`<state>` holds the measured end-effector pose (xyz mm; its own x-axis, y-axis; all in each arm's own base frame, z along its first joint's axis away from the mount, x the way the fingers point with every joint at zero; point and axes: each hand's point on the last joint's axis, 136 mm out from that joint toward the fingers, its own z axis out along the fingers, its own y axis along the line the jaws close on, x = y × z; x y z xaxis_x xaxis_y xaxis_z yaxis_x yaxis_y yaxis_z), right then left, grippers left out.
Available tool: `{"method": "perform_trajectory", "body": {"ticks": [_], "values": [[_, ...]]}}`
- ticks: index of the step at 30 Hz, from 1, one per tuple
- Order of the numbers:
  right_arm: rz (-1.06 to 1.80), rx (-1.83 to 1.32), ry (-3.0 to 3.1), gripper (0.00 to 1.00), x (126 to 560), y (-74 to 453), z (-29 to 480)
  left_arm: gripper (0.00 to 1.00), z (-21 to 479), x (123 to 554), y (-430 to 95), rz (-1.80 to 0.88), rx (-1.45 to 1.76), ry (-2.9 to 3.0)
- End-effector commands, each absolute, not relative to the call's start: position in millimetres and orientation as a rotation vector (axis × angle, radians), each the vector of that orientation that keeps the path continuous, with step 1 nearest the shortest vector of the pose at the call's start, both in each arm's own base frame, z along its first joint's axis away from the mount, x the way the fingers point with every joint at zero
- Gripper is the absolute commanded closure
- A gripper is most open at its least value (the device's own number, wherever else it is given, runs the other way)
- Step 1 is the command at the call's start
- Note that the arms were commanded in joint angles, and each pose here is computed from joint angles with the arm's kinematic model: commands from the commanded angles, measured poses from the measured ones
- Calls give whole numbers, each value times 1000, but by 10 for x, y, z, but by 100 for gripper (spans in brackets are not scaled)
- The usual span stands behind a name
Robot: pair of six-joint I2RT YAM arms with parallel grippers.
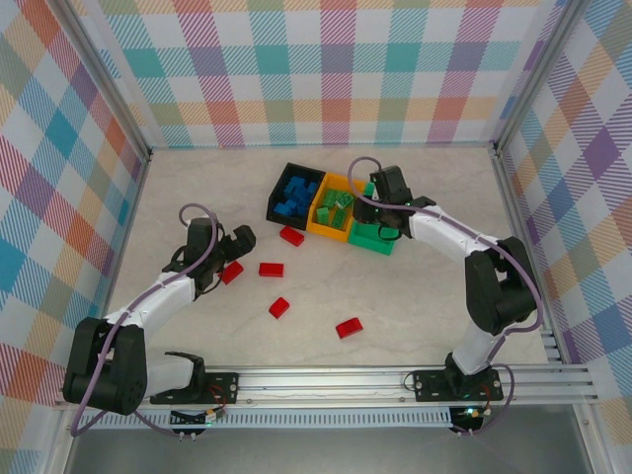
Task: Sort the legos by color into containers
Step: Place the lego in the container, then pick up the lego from the bottom-center of the table.
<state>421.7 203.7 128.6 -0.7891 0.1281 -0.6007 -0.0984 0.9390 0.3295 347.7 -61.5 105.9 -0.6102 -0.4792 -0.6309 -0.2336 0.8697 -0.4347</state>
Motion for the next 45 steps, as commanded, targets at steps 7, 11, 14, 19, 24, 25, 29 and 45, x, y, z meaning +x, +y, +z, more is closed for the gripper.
{"method": "perform_trajectory", "body": {"ticks": [7,11,14,19,24,25,29,45], "values": [[473,3,2427,34,3910,1918,1319,0,1036,3513,-598,-396,-503,2250],[532,-154,2457,33,3452,2062,1331,0,1025,3517,-603,-398,-502,2252],[506,-265,2570,32,2967,2121,1172,0,1012,3513,-597,-394,-505,2255],[513,-310,2751,30,2075,2124,843,0,995,3522,-617,-408,-507,2258],[465,-366,2864,25,1456,2087,646,0,967,3532,-657,-434,-505,2266],[453,-373,2879,23,1393,2079,617,0,959,3534,-658,-434,-505,2267],[396,-426,2929,21,1191,2100,512,0,940,3542,-660,-434,-508,2274],[64,-640,2876,12,1289,2443,309,0,945,3538,-637,-413,-505,2276]]}}
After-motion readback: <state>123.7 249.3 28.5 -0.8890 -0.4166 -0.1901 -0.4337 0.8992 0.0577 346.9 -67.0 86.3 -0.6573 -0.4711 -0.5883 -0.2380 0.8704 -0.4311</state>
